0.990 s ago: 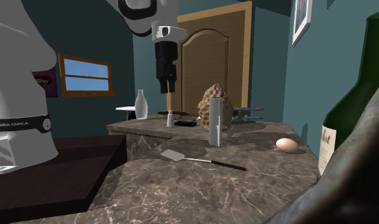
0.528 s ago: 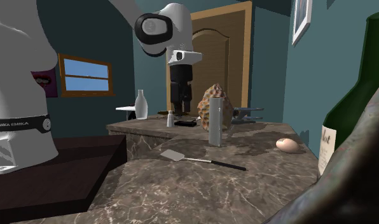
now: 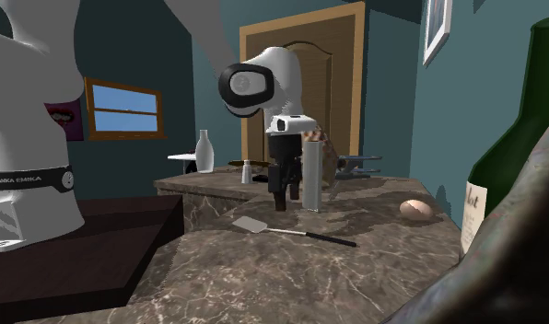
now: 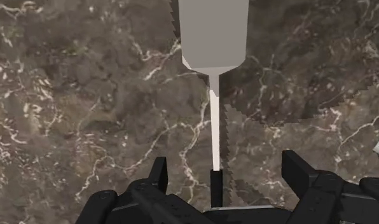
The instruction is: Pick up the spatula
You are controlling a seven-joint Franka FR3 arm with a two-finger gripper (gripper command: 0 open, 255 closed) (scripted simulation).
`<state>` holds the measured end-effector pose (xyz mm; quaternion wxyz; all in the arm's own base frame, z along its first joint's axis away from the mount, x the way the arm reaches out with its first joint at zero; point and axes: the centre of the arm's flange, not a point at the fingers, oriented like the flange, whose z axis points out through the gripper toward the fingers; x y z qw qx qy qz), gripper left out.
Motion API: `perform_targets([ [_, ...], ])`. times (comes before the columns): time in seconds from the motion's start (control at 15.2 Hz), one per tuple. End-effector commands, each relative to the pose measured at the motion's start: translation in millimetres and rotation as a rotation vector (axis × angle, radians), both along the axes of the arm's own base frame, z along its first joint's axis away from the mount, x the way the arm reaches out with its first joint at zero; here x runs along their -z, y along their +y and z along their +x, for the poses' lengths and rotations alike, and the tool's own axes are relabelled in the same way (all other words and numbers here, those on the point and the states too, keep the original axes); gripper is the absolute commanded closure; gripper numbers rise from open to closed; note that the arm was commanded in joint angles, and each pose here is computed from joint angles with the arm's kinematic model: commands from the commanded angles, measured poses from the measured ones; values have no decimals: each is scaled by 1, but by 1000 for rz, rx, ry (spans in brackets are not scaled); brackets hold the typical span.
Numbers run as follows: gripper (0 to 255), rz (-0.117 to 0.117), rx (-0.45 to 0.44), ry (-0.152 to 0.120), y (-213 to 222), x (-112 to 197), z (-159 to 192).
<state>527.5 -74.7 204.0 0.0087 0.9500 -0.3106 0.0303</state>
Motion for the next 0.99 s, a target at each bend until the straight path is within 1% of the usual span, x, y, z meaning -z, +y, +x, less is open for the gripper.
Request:
perform_targets([
  [0.0,0,-3,21,-2,-3,15,7],
  [0.46,0,-3,21,-2,-3,55,7],
  [0.59,0,-3,21,-2,-3,55,7],
  [0.66,255,-3,21,-2,-3,55,7],
  [0.92,255,-3,21,-2,-3,55,6],
])
